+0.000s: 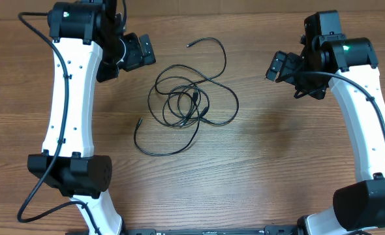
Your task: Untangle cables
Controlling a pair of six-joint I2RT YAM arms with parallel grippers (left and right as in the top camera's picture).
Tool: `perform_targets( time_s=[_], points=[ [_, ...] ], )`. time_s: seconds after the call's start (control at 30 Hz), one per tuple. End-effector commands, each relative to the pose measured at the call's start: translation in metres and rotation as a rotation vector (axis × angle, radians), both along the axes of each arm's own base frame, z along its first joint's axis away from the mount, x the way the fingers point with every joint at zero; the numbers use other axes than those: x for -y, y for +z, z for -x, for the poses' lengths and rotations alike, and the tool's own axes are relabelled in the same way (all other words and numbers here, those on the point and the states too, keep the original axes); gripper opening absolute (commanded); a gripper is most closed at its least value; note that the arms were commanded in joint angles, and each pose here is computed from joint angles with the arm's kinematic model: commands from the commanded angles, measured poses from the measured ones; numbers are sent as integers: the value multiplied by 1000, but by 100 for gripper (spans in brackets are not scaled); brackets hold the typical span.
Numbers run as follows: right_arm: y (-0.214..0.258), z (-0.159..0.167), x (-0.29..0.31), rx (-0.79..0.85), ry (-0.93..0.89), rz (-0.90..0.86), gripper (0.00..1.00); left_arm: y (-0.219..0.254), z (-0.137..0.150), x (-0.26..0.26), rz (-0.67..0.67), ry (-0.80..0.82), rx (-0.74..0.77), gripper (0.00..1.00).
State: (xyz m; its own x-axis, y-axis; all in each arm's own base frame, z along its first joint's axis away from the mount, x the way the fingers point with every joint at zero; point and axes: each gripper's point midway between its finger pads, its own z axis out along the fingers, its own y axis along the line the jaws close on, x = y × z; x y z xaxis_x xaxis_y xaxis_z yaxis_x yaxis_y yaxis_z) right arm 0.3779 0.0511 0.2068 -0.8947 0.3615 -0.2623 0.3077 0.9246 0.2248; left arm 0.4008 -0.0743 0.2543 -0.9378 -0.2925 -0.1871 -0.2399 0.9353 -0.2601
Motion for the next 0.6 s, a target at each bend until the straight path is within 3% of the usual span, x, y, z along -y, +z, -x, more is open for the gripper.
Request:
perform_targets(
  time_s=[0.0, 0.27, 0.43, 0.57],
  points=[
    [-1, -2, 2, 1, -6, 15, 100, 4, 4, 2, -9, -29, 8, 100],
    [0, -3, -1, 8, 0, -4, 100, 1, 3, -9, -73, -10, 9, 99],
    [11, -13, -33, 57, 77, -173, 100, 0, 5, 3, -20, -47, -1, 100],
    [7, -13, -11, 68, 132, -67, 100, 2, 8, 16, 2, -159, 14, 100]
  ],
)
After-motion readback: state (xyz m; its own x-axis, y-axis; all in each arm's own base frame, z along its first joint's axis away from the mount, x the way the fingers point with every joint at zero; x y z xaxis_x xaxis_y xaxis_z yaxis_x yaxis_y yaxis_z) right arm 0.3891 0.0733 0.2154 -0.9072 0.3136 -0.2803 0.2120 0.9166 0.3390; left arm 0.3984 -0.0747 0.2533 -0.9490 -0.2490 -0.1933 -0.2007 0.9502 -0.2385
